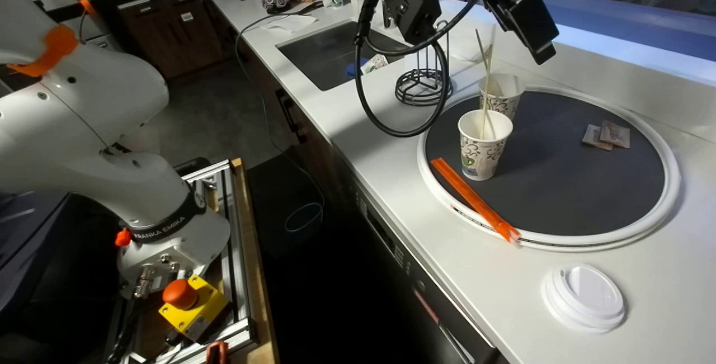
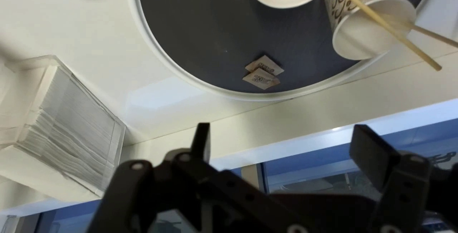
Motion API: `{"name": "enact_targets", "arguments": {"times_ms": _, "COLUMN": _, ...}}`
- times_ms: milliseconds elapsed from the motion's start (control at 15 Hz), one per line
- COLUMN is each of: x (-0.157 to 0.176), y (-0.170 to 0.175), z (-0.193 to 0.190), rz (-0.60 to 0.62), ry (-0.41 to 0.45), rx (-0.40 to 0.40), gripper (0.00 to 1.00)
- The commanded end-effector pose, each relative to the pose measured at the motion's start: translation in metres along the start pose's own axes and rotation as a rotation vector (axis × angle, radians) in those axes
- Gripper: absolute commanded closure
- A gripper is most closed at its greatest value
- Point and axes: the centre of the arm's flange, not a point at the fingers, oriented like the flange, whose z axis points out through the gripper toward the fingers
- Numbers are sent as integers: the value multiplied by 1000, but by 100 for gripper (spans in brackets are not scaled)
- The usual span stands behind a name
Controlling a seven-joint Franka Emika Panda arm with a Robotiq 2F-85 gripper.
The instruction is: Move the cup on the right to the left then exchange the stirrers in the coffee cups.
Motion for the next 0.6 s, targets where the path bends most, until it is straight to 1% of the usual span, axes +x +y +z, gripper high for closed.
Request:
{"name": "enact_targets", "arguments": {"times_ms": 0, "x": 4, "y": 1, "z": -4, "rz": -27, "ry": -78, "rx": 27, "gripper": 0}}
{"name": "enact_targets", "arguments": {"times_ms": 267, "x": 2, "y": -3, "z": -4, "rz": -39, "ry": -151, "rx": 56, "gripper": 0}}
{"name": "enact_targets", "arguments": {"times_ms": 533, "x": 0, "y": -13, "z": -5, "rz": -54, "ry": -198, "rx": 80, "gripper": 0}}
